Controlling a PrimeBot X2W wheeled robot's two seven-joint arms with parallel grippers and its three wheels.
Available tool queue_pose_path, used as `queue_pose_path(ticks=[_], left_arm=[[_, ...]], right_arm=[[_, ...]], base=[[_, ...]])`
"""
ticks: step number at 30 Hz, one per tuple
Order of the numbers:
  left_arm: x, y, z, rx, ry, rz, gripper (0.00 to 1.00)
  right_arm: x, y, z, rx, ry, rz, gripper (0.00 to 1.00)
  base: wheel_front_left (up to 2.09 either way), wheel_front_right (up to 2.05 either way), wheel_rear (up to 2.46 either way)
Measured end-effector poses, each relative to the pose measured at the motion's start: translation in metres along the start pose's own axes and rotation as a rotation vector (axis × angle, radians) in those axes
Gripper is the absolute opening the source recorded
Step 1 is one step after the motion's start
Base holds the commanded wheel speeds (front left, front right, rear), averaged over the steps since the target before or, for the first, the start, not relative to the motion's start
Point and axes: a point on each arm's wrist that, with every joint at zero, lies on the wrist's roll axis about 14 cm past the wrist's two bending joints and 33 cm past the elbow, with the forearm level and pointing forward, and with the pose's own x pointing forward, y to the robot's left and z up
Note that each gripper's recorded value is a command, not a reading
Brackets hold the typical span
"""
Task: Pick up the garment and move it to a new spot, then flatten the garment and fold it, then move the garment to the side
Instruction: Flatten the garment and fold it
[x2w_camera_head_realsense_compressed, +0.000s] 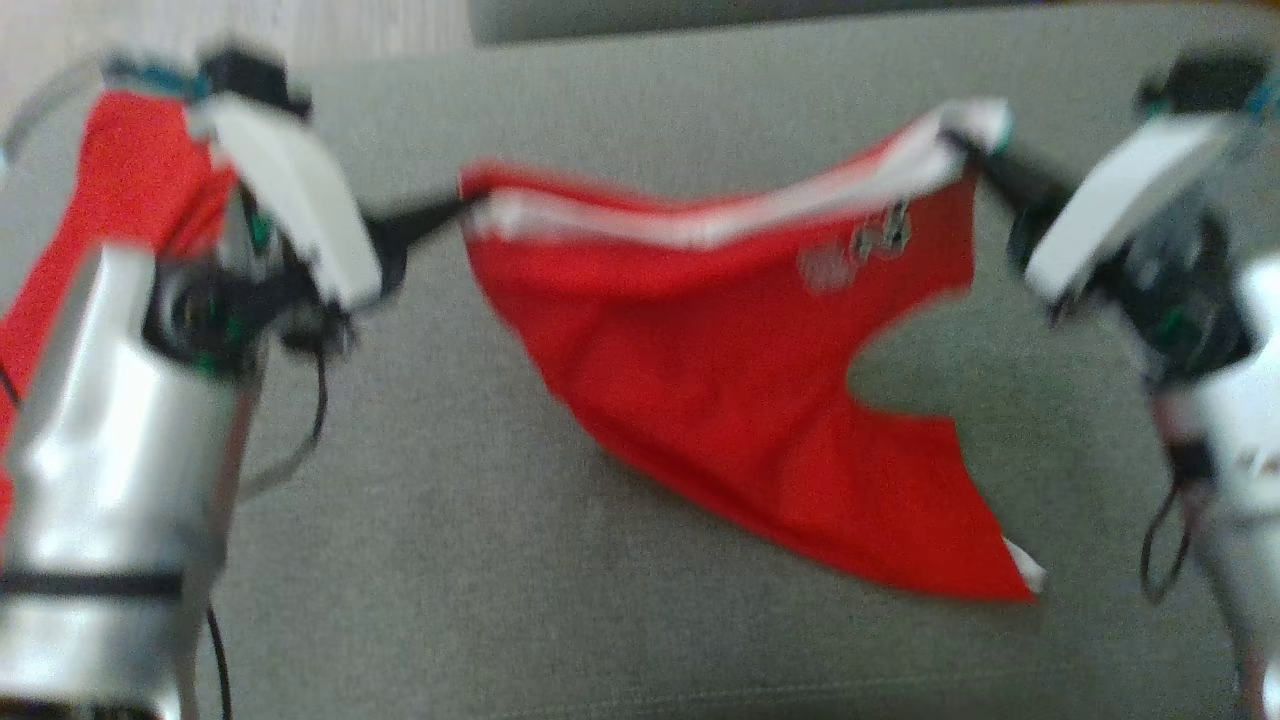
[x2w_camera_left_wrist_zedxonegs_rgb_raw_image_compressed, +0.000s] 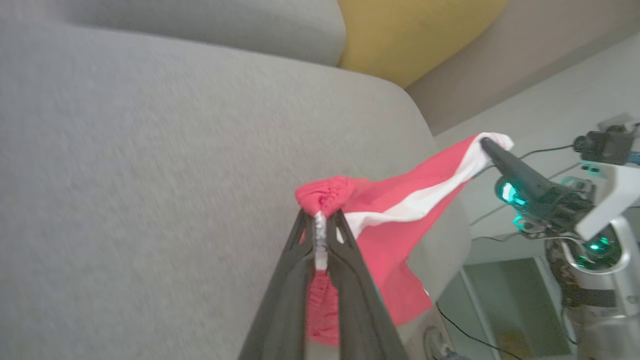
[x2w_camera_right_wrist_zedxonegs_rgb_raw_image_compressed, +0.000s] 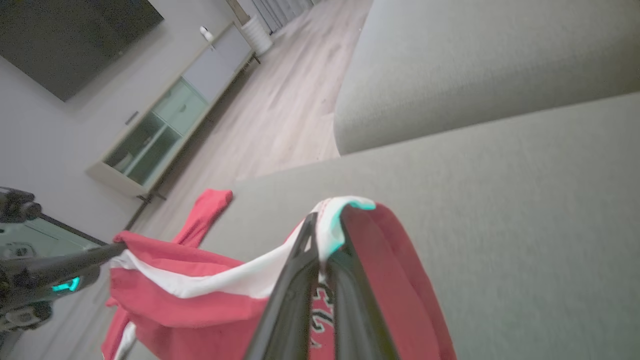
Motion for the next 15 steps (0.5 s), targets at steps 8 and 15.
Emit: queue_pose_path(ticks=[8,15], left_arm=[[0.045,0.009,0.103,0.137,-0.159,0.08,0.0],[0.058,0.005,0.187,0.199,-0.372,0.114,0.0]], right_arm=[[0.053,-0.014,0.097,0.025,-0.119,0.018,0.0],[0.068,-0.007,0.176,0.052,-0.273,0.047,0.0]], base=[[0.0,0.0,0.0],[0.0,0.0,0.0]])
